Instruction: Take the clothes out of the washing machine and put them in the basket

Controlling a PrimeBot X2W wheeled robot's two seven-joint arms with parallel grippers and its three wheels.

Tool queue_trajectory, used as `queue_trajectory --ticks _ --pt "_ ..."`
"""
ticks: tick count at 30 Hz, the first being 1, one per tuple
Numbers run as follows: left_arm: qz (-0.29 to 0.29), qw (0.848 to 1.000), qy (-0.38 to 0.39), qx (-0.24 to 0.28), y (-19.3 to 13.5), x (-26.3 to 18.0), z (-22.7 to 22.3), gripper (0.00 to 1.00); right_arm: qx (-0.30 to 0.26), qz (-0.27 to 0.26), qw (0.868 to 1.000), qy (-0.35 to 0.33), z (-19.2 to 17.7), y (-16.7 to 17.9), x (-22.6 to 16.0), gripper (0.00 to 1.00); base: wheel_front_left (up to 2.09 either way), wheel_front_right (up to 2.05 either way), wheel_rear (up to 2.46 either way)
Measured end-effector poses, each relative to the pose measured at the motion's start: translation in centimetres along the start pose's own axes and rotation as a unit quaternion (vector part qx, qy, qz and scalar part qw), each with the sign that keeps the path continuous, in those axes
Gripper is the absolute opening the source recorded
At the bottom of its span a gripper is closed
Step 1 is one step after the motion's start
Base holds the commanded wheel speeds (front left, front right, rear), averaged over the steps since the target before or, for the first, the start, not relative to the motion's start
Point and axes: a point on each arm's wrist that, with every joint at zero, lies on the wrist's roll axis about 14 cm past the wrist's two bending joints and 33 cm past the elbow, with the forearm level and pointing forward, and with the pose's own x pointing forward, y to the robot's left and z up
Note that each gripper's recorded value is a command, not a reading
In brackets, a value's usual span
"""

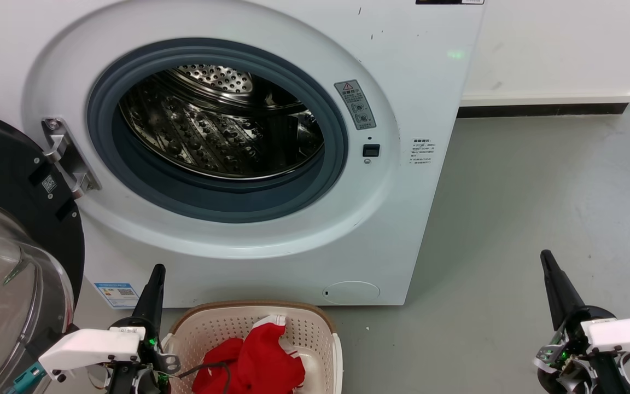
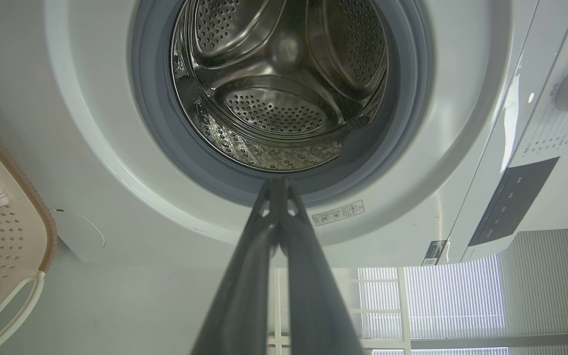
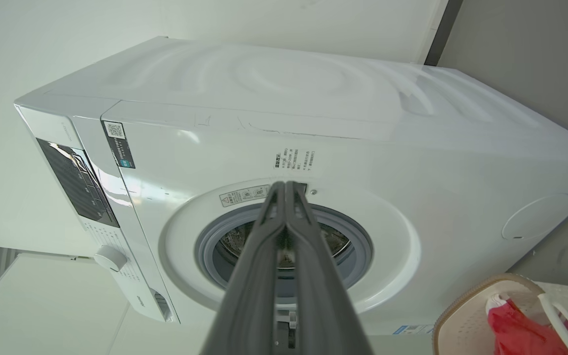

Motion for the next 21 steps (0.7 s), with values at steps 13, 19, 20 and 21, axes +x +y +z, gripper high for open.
queue_trajectory --ticks 13,19,20,21 --pt "-0.010 0.999 0.000 -0.044 -0.30 0.37 -0.13 0.00 0.045 0.000 0.999 -0.006 0.42 -0.07 0.34 0.00 0.00 0.00 0.00" --pt "-0.012 0.998 -0.001 -0.054 -0.37 0.44 -0.08 0.00 0.055 -0.001 0.998 -0.009 0.52 -0.13 0.39 0.00 0.00 0.00 0.00" --pt "-0.012 0.998 -0.001 -0.054 -0.38 0.45 -0.08 0.00 0.055 -0.001 0.998 -0.009 0.52 -0.14 0.39 0.00 0.00 0.00 0.00" --pt "-0.013 0.998 -0.001 -0.054 -0.38 0.45 -0.08 0.00 0.055 -0.001 0.998 -0.009 0.52 -0.14 0.39 0.00 0.00 0.00 0.00"
